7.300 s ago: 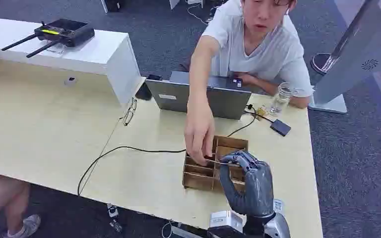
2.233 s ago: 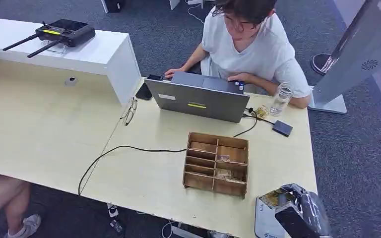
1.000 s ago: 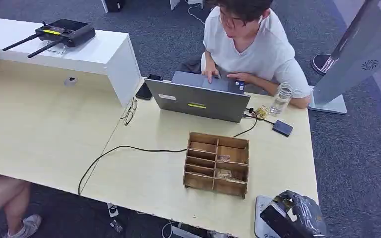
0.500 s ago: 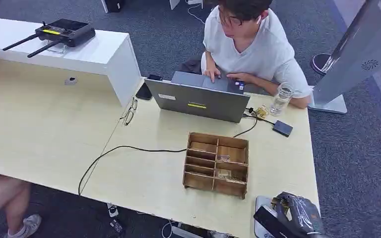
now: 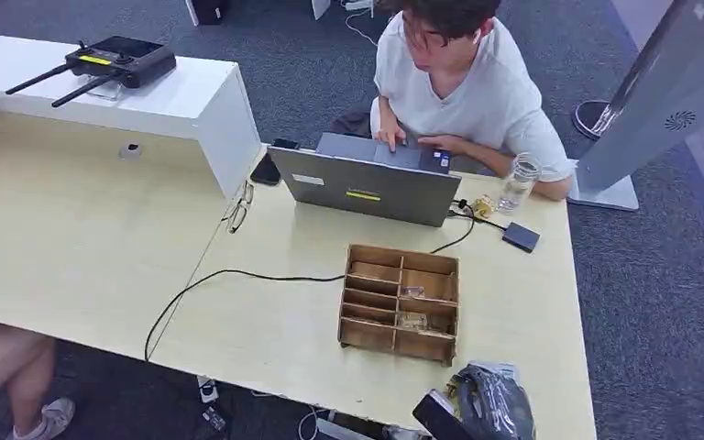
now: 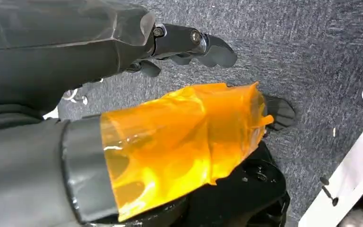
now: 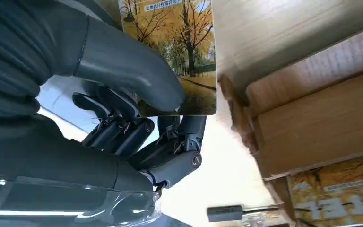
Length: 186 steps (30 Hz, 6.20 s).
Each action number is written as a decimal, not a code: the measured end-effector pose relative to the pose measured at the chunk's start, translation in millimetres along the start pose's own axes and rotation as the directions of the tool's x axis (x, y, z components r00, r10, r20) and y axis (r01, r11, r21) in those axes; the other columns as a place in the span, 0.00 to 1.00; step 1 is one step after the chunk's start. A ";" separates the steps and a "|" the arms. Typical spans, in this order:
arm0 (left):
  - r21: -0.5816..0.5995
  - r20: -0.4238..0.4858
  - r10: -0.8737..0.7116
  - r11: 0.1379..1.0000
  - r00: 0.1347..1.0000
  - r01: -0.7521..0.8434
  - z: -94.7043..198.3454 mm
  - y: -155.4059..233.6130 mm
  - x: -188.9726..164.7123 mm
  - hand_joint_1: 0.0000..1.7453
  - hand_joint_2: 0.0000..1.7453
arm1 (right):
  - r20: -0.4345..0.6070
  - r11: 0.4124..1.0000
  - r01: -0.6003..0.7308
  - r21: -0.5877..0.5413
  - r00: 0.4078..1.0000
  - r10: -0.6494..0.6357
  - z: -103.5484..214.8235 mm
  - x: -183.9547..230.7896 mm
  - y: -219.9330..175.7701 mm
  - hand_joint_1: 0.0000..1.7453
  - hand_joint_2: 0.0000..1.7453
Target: Pass the card to the sensor for recognition and then transmit it.
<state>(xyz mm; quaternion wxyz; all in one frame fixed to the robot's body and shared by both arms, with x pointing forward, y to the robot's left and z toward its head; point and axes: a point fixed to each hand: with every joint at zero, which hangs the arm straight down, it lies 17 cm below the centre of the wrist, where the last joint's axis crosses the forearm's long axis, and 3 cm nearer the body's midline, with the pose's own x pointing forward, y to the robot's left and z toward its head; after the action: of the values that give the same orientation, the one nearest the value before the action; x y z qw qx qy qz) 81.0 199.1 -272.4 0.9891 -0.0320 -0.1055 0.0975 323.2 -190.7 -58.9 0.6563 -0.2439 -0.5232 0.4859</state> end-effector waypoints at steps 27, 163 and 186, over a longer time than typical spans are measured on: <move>-0.022 0.002 -0.057 0.998 0.998 0.057 0.5 -2.0 -0.5 0.00 0.00 | 0.052 0.998 0.055 -0.010 0.997 -0.055 -2.8 18.4 -8.5 1.00 1.00; -0.191 0.278 -0.283 0.920 0.918 0.342 16.3 -96.2 82.5 0.00 0.00 | 0.656 0.856 0.487 -0.174 0.706 -0.268 -13.4 250.2 -189.2 0.00 0.00; -0.171 0.269 -0.265 0.933 0.926 0.317 14.0 -80.8 60.5 0.00 0.00 | 0.748 0.719 0.691 -0.075 0.516 -0.418 47.7 226.1 -183.7 0.00 0.00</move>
<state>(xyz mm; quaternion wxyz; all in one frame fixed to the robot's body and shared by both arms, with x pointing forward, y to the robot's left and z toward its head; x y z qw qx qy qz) 151.0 132.6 -239.7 0.9633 -0.1086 -0.2383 -0.0597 345.0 -72.8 210.9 0.4784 0.0207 -0.8565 0.1926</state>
